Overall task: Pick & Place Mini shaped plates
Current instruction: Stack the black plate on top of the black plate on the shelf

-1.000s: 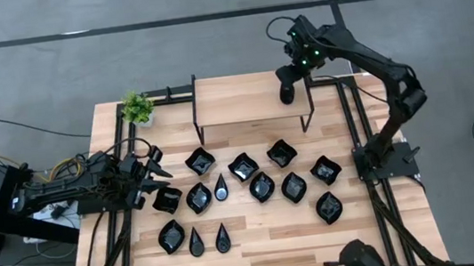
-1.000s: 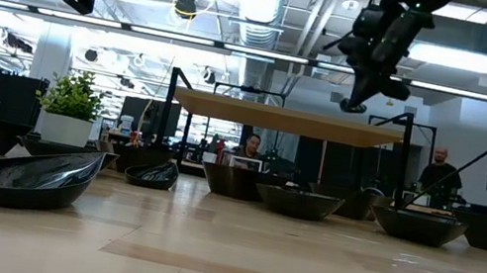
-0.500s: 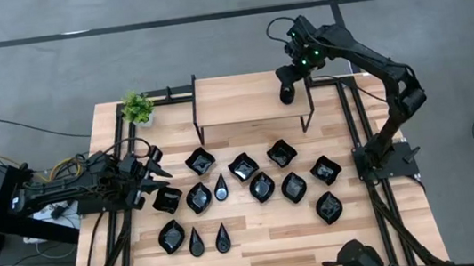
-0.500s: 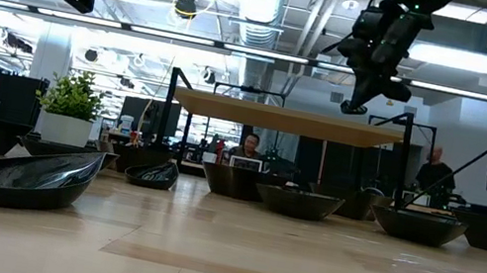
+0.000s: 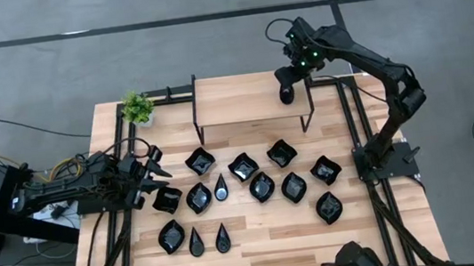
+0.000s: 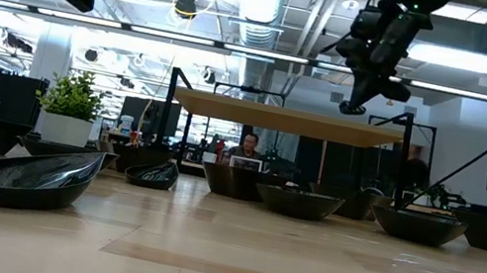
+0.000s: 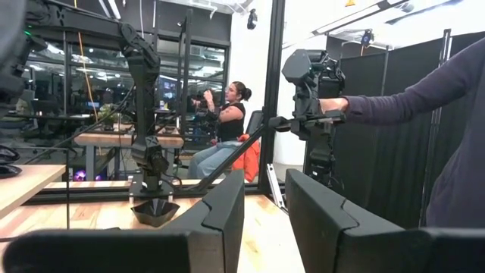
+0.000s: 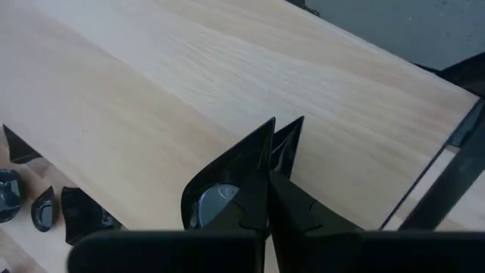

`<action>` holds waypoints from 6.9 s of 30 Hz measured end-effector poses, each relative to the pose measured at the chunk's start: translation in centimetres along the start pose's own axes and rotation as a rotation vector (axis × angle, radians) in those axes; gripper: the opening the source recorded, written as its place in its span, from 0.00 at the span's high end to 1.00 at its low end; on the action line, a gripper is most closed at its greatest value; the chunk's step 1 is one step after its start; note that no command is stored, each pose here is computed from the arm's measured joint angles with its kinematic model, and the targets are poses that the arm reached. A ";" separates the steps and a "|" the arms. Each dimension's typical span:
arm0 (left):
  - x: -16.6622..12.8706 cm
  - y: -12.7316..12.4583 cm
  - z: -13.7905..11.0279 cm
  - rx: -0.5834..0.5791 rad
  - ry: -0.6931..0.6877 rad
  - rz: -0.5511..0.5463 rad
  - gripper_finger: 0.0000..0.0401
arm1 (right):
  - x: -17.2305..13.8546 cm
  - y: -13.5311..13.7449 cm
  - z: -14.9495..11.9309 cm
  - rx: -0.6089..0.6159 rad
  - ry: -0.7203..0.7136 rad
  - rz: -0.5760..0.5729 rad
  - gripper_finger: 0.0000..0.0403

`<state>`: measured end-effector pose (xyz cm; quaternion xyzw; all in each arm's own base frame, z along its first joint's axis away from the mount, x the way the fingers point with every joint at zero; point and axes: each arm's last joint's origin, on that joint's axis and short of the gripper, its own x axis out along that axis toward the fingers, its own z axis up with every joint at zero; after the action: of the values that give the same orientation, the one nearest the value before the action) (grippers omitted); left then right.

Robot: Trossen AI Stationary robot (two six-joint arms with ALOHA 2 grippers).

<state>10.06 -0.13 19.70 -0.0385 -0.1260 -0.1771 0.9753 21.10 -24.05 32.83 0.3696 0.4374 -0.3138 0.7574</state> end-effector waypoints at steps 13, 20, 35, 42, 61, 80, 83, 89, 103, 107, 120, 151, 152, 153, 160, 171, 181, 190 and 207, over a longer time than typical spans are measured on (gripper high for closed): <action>0.0 0.0 0.1 0.003 -0.006 -0.001 0.75 | 0.0 0.1 -0.2 0.046 0.012 -0.038 1.00; 0.0 0.0 0.1 0.006 -0.011 -0.002 0.75 | 0.2 0.5 -0.4 0.040 0.020 -0.042 1.00; 0.0 0.0 0.3 0.012 -0.025 -0.004 0.75 | 0.2 0.7 -0.2 0.032 -0.005 -0.033 0.94; 0.0 -0.1 0.3 0.016 -0.033 -0.005 0.75 | 0.2 0.7 -0.1 0.028 -0.006 -0.033 0.94; 0.0 -0.1 0.5 0.022 -0.046 -0.008 0.75 | -4.7 3.5 -3.6 -0.139 -0.098 -0.006 1.00; 0.0 -0.1 0.5 0.022 -0.046 -0.007 0.75 | 3.9 4.6 -1.4 -0.227 0.033 -0.060 0.99; 0.0 -0.1 0.5 0.022 -0.046 -0.008 0.75 | 2.8 4.9 -1.6 -0.237 -0.005 -0.047 0.99; 0.0 -0.1 0.5 0.022 -0.046 -0.008 0.75 | -0.9 5.3 -2.5 -0.246 -0.110 -0.013 1.00; 0.0 -0.1 0.5 0.022 -0.046 -0.008 0.75 | -3.3 3.9 -5.4 -0.152 -0.022 -0.182 1.00; 0.0 -0.1 0.5 0.022 -0.046 -0.008 0.75 | -1.4 3.4 -5.4 -0.142 0.038 -0.260 1.00; 0.0 -0.1 0.5 0.024 -0.049 -0.008 0.75 | 1.5 2.0 -5.8 -0.114 0.076 -0.271 1.00; 0.0 -0.1 0.8 0.037 -0.077 -0.013 0.75 | 1.9 2.2 -5.3 -0.121 0.008 -0.253 1.00; 0.0 -0.2 0.8 0.038 -0.079 -0.013 0.75 | 1.9 2.2 -5.3 -0.121 0.009 -0.252 1.00; 0.0 -0.2 0.8 0.039 -0.079 -0.013 0.75 | 1.9 2.2 -5.3 -0.121 0.011 -0.252 1.00; 0.0 -0.2 0.8 0.039 -0.080 -0.013 0.75 | 1.9 2.1 -5.3 -0.111 0.014 -0.257 1.00; 0.0 -0.2 0.9 0.042 -0.085 -0.014 0.75 | 1.9 2.5 -5.5 -0.108 0.015 -0.247 1.00; 0.0 -0.2 0.9 0.041 -0.085 -0.014 0.75 | 1.9 2.5 -5.4 -0.106 0.011 -0.245 1.00; 0.0 -0.2 0.9 0.042 -0.086 -0.014 0.75 | 2.0 2.5 -5.4 -0.106 0.007 -0.242 1.00; 0.0 -0.2 0.9 0.042 -0.086 -0.014 0.75 | -8.4 5.6 -8.5 -0.215 -0.348 -0.068 1.00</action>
<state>9.76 -0.17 20.55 -0.0249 -0.1715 -0.1795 0.9684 18.37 -12.70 39.05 0.2119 0.3430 -0.3498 0.8456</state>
